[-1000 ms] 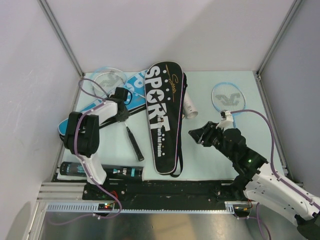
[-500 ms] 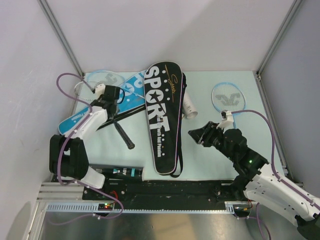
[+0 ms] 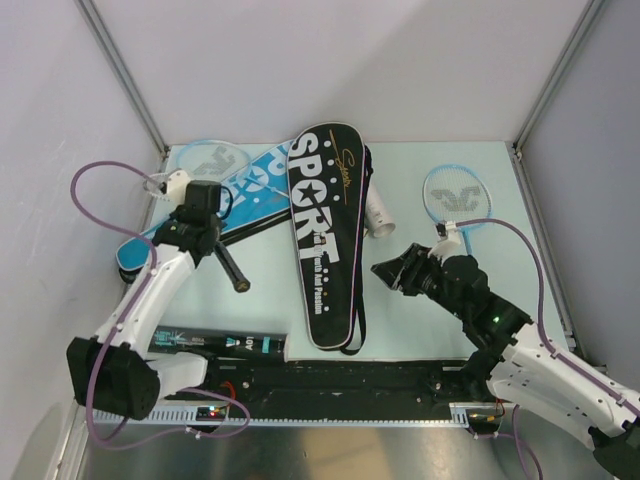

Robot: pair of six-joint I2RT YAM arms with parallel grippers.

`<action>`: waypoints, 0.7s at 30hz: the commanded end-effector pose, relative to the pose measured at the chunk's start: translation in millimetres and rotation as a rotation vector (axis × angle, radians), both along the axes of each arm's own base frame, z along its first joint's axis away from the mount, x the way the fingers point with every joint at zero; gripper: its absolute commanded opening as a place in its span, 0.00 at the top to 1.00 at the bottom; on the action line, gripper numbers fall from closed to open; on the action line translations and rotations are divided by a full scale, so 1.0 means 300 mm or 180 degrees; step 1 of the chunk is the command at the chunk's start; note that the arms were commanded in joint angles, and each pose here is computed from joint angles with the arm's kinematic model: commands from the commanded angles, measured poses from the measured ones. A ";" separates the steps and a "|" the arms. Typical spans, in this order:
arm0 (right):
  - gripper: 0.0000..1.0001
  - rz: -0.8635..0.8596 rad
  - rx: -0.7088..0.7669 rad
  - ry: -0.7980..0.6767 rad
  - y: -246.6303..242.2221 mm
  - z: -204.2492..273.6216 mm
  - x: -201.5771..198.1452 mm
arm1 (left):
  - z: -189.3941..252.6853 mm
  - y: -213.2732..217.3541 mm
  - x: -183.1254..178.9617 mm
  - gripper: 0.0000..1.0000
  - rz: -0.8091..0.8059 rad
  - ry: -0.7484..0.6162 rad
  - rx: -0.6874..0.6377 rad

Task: Pack up the badminton gear
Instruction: Pick up the racket from the racket bag.

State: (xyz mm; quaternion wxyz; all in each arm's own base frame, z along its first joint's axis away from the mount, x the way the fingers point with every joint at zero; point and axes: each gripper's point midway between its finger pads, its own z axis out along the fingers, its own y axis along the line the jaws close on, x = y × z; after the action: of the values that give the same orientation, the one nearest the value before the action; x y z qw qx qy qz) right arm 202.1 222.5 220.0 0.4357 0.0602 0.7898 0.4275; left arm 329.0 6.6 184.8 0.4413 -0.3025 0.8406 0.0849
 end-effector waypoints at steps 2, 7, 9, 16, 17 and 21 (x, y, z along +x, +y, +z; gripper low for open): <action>0.51 0.0088 0.0256 -0.0096 0.029 0.100 -0.003 | 0.238 -0.059 0.016 1.00 -0.0064 -0.0817 -0.0103; 0.51 0.0075 0.0178 0.0003 0.026 0.068 -0.009 | 0.395 -0.190 0.015 1.00 -0.0468 -0.1322 -0.0325; 0.50 0.0045 0.0140 0.0029 0.019 0.056 -0.010 | 0.444 -0.233 0.006 1.00 -0.0595 -0.1468 -0.0417; 0.49 -0.0073 0.0099 -0.0029 -0.010 0.061 -0.001 | 0.571 -0.340 -0.031 1.00 -0.0939 -0.1806 -0.0568; 0.49 -0.0085 0.0090 -0.0021 -0.012 0.058 0.000 | 0.584 -0.335 -0.038 1.00 -0.0912 -0.1838 -0.0525; 0.49 -0.0086 0.0110 0.0005 -0.011 0.057 -0.001 | 0.623 -0.285 -0.083 1.00 -0.0710 -0.1918 -0.0210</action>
State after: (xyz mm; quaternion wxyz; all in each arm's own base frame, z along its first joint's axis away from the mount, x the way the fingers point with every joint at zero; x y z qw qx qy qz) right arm 198.3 220.8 214.5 0.4226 0.0695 0.7978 0.4244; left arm 312.1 -99.2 308.6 0.5941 -0.1979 0.7741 -0.0930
